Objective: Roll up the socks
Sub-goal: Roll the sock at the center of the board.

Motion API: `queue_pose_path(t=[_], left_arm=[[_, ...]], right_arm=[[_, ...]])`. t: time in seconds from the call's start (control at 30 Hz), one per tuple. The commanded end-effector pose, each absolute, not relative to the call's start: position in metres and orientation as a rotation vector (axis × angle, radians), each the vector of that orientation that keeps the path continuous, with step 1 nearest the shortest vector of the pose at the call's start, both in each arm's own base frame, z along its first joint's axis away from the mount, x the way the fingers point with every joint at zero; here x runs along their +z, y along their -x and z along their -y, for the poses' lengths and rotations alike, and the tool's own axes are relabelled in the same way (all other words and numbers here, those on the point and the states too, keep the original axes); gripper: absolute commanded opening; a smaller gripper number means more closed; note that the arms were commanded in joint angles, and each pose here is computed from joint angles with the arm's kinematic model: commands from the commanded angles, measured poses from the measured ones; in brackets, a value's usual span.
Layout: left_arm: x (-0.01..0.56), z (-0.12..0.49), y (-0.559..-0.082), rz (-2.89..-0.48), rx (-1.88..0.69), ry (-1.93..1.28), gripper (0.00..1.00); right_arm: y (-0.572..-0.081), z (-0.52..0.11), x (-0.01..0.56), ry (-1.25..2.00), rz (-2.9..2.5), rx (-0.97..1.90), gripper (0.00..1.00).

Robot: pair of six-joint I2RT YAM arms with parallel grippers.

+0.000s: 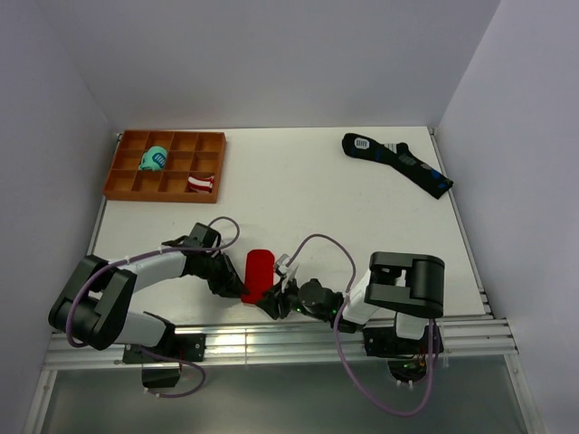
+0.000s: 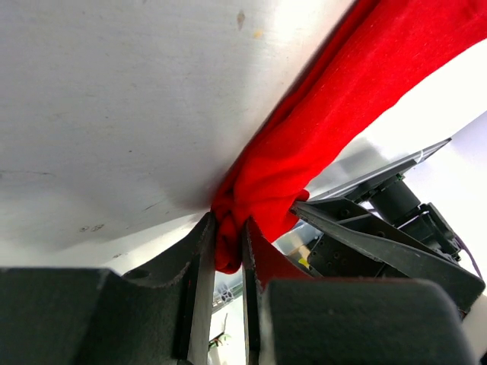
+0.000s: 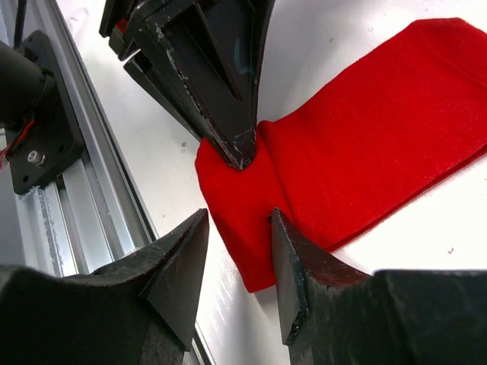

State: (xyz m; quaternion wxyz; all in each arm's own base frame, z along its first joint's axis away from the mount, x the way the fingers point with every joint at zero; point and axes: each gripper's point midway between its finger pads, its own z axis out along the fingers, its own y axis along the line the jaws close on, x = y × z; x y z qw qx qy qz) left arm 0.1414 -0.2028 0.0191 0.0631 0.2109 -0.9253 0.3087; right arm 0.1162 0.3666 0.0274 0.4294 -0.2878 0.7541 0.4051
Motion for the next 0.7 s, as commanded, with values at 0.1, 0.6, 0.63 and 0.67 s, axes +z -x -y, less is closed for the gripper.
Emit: queue_pose_path(t=[0.1,0.6,0.63,0.67], left_arm=[[0.021,0.201,-0.158,2.844,0.896,-0.692,0.0],[0.026,0.203,-0.163,2.847,0.957,-0.748,0.0],[0.027,0.204,-0.163,2.851,0.962,-0.756,0.0],[0.027,0.203,-0.165,2.858,0.965,-0.767,0.0]], right_arm=[[-0.101,-0.329,-0.031,0.755,-2.072,0.89,0.44],[-0.093,-0.311,-0.043,0.658,-2.163,0.969,0.17],[-0.093,-0.308,-0.04,0.643,-2.158,0.996,0.17],[-0.093,-0.305,-0.04,0.623,-2.17,1.01,0.16]])
